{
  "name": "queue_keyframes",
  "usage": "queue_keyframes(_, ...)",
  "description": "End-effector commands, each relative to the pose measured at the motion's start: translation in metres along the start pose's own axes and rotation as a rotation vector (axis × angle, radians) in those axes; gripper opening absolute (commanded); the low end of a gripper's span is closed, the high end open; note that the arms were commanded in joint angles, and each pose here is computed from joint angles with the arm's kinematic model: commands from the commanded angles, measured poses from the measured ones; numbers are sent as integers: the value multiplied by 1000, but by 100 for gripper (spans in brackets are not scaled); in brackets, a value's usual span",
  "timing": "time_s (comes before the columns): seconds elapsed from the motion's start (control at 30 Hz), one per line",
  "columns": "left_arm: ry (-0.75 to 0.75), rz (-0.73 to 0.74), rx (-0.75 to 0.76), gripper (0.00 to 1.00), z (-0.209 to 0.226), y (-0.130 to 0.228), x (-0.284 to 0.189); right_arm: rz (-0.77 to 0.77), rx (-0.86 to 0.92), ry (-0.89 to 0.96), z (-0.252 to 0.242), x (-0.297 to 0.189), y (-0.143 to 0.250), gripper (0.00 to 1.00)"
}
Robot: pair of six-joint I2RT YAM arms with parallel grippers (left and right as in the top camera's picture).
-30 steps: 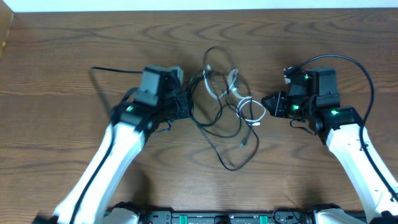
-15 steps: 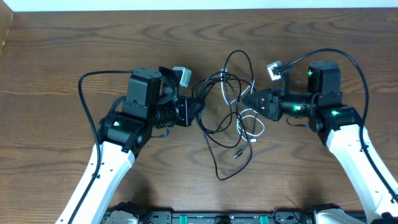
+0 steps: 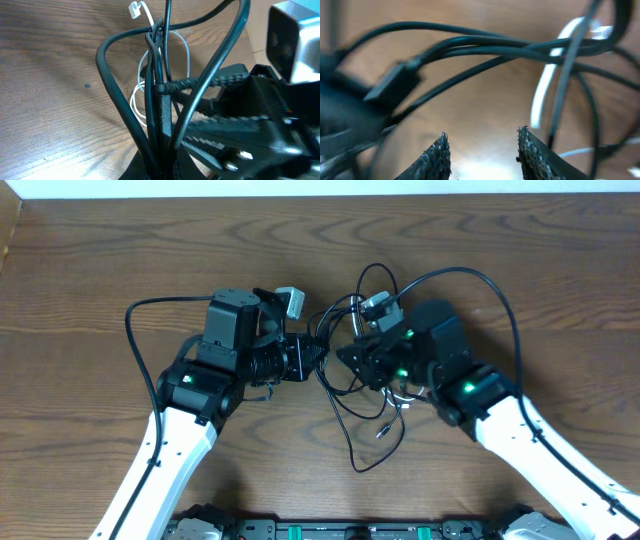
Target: Untangle cables
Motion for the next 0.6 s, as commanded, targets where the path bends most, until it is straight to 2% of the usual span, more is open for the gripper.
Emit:
queue_keyframes(0.0,18,-10,1,7,-5,-2,-3,-88,4,224,-20,4,-9,42)
queue_keyframes(0.23,18,-10,1,7,-5,-2,-3,-104,4,265,-23,2,-11,43)
queue_keyframes(0.37,18,-10,1,7,-5,-2,-3,-111,14,259,-22,2,-12,50)
queue_keyframes(0.57,19,-10,1,7,-5,-2,-3,-117,7,207,-24,26,-13,49)
Point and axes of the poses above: each gripper's point midway between its finger pads, its own x axis out along the fingers, its own z axis along the line the jaws close on, y = z × x, the point moved 7 cm from there along -x, back along the fingers, and after that the axes turned 10 degrees about x, right-handed, at the moved point
